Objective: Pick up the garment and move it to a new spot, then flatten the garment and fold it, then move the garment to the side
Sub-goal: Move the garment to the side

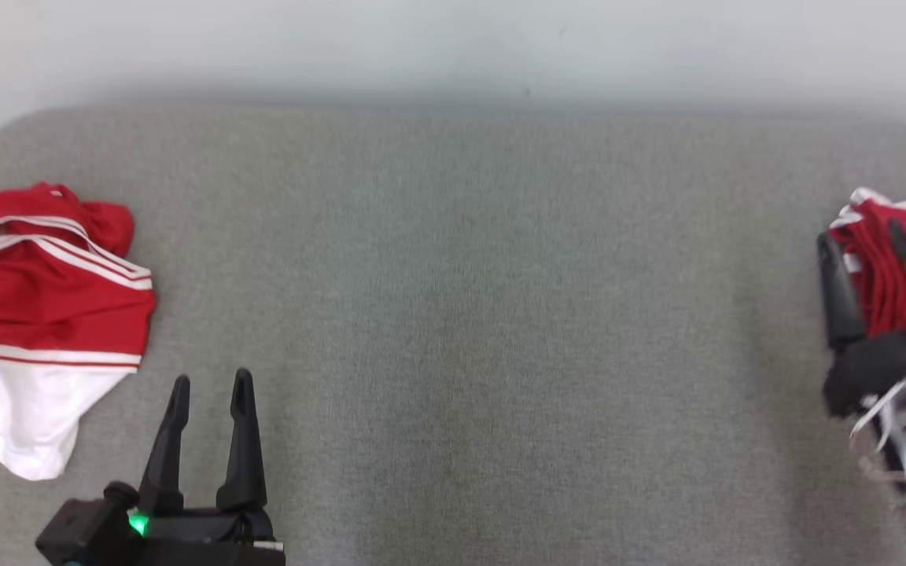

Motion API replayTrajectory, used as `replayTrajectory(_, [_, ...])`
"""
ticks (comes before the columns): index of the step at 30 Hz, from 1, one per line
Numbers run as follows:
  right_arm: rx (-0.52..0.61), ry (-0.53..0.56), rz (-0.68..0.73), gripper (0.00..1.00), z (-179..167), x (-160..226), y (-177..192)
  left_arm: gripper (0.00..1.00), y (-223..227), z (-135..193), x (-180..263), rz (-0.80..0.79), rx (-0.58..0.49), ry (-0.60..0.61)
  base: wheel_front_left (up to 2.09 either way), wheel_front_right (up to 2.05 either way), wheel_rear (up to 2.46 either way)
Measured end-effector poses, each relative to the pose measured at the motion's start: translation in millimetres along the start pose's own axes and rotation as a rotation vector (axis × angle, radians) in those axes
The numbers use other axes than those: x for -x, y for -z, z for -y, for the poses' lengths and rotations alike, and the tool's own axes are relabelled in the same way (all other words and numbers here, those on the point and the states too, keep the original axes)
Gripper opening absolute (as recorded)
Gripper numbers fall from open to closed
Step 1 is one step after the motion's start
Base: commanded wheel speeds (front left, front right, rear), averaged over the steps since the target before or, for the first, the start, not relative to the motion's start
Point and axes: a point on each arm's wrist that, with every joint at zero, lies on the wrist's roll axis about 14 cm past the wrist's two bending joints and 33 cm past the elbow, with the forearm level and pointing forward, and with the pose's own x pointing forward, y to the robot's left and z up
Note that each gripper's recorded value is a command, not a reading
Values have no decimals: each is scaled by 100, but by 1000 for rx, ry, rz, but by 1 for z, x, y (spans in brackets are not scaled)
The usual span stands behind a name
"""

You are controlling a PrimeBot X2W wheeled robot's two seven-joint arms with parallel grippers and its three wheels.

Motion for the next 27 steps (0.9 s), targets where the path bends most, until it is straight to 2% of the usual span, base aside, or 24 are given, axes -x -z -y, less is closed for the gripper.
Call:
replayTrajectory(6, [-255,-24,141,100,-42,38,-22,100,-17,-10,18,41,-14,-48,0,0,0])
replayTrajectory(10, [-347,-16,177,100,-60,65,-25,100,-23,-12,31,54,-22,-64,0,0,0])
replayTrajectory(17, [-397,-16,181,100,-85,100,-24,100,-20,-2,44,40,-36,-36,0,0,0])
replayTrajectory(27, [-404,44,98,100,-78,125,3,100,4,13,50,-39,-60,25,0,0,0])
